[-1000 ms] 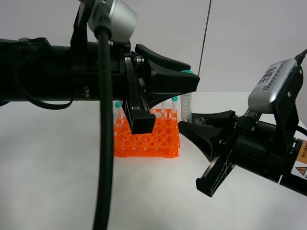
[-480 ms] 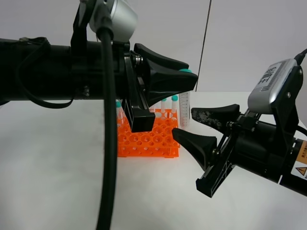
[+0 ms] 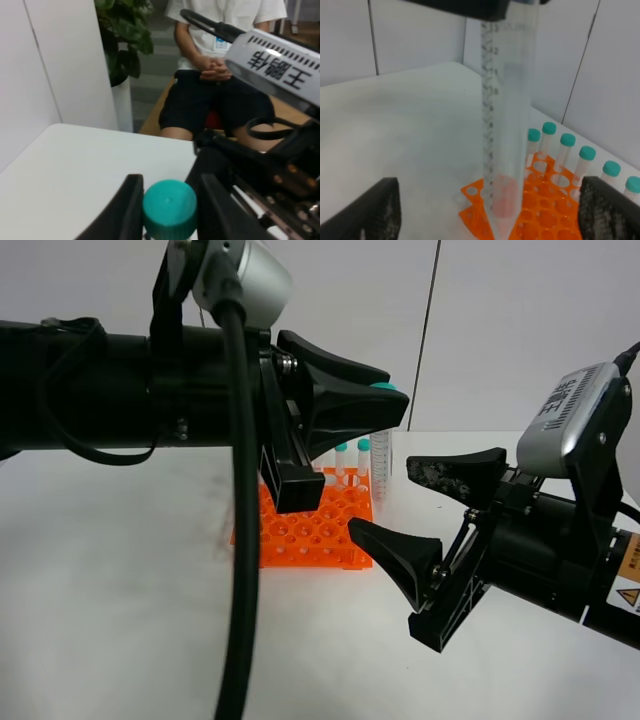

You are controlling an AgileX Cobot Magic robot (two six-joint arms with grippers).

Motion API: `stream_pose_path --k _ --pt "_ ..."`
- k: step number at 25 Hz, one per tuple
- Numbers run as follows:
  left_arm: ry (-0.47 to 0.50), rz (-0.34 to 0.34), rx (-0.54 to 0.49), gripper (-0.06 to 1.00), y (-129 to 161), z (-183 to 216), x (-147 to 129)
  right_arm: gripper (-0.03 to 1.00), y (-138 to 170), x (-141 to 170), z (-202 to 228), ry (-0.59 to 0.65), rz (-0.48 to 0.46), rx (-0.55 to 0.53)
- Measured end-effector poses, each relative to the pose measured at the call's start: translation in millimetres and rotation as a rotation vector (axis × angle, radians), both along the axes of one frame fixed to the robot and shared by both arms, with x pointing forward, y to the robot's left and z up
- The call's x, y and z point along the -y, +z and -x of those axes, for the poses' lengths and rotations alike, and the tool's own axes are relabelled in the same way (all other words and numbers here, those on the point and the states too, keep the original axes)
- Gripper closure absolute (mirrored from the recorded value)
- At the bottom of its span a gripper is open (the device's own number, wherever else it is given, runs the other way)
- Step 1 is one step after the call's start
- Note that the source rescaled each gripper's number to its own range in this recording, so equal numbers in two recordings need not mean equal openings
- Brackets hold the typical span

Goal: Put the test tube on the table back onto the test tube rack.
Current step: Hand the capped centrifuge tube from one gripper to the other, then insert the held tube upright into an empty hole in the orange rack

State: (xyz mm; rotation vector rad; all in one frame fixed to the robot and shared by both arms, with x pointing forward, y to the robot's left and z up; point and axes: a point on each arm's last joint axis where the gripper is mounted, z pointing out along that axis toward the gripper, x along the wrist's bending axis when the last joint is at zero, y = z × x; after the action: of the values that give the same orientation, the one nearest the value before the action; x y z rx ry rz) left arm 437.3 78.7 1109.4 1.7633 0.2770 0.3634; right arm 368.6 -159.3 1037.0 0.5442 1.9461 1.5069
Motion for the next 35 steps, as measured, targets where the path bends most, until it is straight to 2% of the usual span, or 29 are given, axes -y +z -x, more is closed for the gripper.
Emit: stream_pose_path --k 9,20,24,35 --pt "0.068 -0.041 0.038 0.94 -2 -6 -3 -0.01 -4 1 0 -0.004 0.019 -0.038" --pt "0.082 -0.058 0.060 0.94 -2 -8 -4 -0.01 -7 1 1 -0.006 0.039 -0.065" --pt "0.082 -0.058 0.060 0.94 -2 -8 -4 -0.01 -14 2 3 -0.008 0.085 -0.138" --pt "0.082 -0.058 0.060 0.94 -2 -8 -4 -0.03 -39 9 14 0.009 0.283 -0.378"
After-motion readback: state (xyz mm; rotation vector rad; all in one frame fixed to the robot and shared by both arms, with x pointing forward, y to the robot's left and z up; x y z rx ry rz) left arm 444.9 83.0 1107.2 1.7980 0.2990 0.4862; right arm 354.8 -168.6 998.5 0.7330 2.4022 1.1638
